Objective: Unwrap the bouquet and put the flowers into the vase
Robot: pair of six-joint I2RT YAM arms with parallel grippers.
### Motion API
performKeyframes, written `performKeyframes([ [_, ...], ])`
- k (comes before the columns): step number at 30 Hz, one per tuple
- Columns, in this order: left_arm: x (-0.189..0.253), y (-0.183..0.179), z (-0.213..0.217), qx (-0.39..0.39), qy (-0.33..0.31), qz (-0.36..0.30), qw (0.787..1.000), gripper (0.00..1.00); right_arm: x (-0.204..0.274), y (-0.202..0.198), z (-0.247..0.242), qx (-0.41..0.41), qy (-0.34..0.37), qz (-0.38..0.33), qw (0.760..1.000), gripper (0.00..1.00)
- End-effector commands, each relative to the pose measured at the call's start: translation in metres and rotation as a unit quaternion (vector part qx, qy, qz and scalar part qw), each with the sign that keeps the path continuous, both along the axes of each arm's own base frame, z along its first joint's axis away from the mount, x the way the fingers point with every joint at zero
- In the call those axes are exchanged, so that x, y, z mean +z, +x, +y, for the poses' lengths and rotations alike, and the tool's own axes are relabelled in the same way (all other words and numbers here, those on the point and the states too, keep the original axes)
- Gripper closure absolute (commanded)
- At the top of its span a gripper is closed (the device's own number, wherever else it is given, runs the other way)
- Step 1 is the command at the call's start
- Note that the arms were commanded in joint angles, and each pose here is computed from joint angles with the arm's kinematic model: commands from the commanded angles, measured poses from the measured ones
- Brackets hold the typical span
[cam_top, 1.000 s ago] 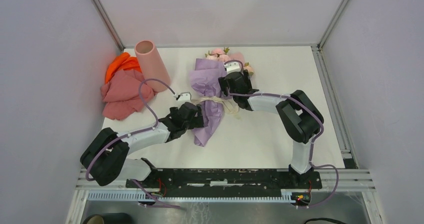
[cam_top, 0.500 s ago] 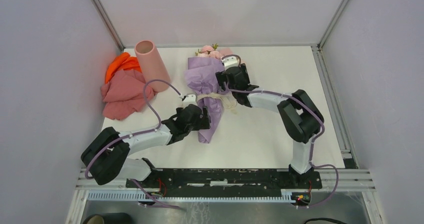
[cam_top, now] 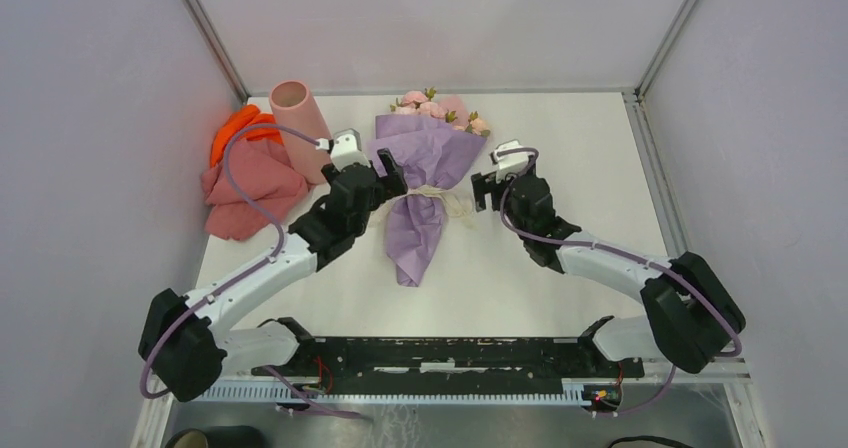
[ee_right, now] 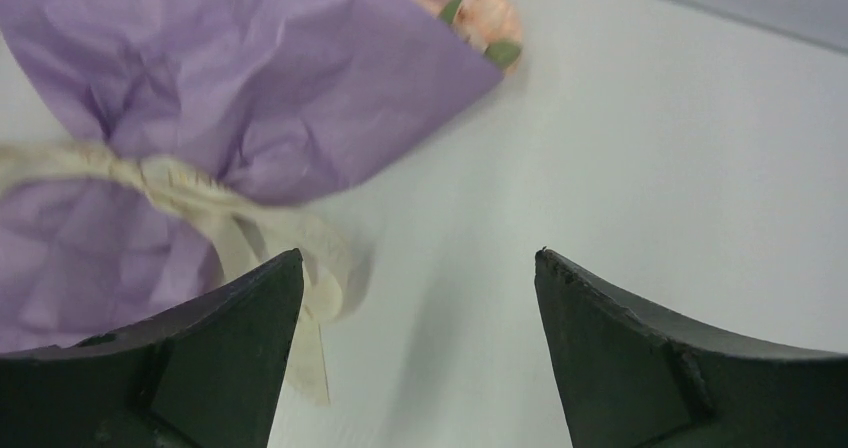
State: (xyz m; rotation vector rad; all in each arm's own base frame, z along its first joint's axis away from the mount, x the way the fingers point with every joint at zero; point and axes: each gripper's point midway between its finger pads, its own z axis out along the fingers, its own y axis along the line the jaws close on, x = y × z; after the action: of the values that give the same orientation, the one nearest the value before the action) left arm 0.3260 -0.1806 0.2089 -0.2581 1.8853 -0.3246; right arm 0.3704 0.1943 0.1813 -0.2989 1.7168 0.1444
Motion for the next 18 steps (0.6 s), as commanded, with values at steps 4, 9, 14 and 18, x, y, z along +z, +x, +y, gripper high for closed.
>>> performKeyframes([
  [4,0.011,0.066,-0.013,-0.018,-0.007,-0.023,1.0,0.0,-0.078,-0.029,0.015,0.085,-0.031,0.082,0.993,0.07],
  [9,-0.006,0.094,-0.05,-0.084,-0.043,-0.004,0.996,0.0,-0.102,-0.025,0.025,0.1,-0.044,0.109,0.988,0.05],
  [14,-0.033,0.113,-0.073,-0.109,-0.051,0.028,0.992,0.0,-0.123,-0.022,0.04,0.12,-0.035,0.134,0.983,0.05],
  [18,-0.044,0.119,-0.074,-0.108,-0.049,0.039,0.992,0.0,-0.131,-0.027,0.048,0.141,-0.026,0.148,0.979,0.05],
])
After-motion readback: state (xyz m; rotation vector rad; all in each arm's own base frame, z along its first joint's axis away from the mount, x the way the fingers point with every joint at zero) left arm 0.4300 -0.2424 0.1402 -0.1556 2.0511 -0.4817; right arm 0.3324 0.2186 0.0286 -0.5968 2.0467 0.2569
